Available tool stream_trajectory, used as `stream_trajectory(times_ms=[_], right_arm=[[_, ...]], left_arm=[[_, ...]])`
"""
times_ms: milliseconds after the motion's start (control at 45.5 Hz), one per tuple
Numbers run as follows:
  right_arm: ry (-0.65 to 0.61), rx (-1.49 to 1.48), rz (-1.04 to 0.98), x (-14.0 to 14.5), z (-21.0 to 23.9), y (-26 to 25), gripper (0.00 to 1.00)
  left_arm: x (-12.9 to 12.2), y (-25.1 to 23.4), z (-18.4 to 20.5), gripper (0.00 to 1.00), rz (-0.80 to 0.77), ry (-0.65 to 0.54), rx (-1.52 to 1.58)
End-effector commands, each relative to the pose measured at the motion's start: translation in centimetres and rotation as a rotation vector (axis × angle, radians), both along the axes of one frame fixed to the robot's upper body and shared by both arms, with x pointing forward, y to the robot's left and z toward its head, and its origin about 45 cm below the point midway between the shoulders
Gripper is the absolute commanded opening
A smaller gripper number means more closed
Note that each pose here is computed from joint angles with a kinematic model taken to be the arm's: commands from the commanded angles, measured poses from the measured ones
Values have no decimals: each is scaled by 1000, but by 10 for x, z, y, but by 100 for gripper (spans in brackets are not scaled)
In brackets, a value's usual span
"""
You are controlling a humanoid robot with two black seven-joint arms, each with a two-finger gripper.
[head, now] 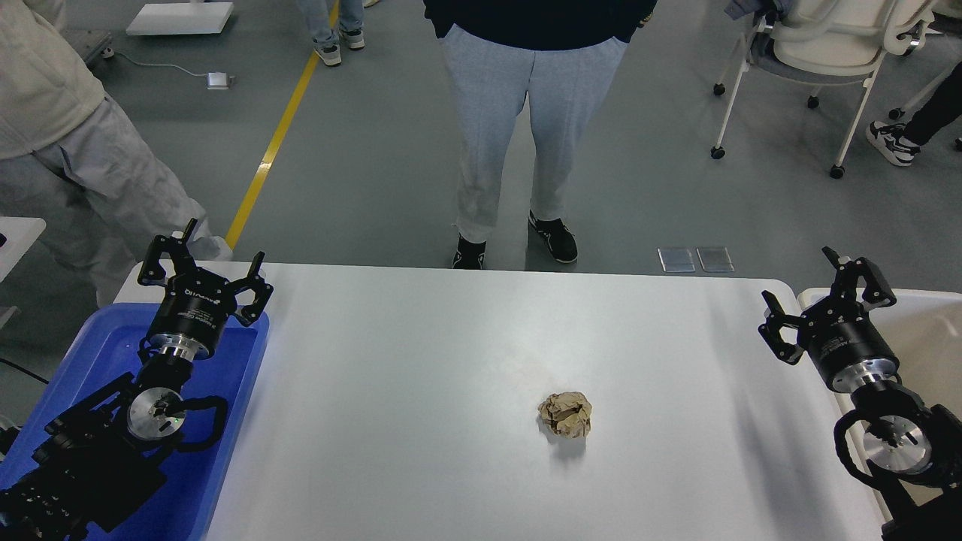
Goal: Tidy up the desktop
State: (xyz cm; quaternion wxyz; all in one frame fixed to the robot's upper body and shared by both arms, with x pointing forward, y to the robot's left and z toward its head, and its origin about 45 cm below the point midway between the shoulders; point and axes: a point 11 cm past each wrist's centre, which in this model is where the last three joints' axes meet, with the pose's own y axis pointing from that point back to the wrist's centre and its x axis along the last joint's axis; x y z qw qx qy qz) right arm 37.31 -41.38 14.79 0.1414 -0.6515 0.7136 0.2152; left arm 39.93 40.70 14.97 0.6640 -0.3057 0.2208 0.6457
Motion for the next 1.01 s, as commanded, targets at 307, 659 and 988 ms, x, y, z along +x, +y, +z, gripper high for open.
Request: stream_trajectory(times_ms=[307, 659, 988], right_arm=[[65, -468, 332, 19, 29, 52, 99], [86, -851, 551, 15, 27, 75, 99], [234, -1221, 807, 26, 24, 105, 99]], left_arm=[[0, 0, 0, 100, 0, 0, 0], [0, 0, 0, 100, 0, 0, 0], [0, 0, 0, 100, 0, 0, 0]])
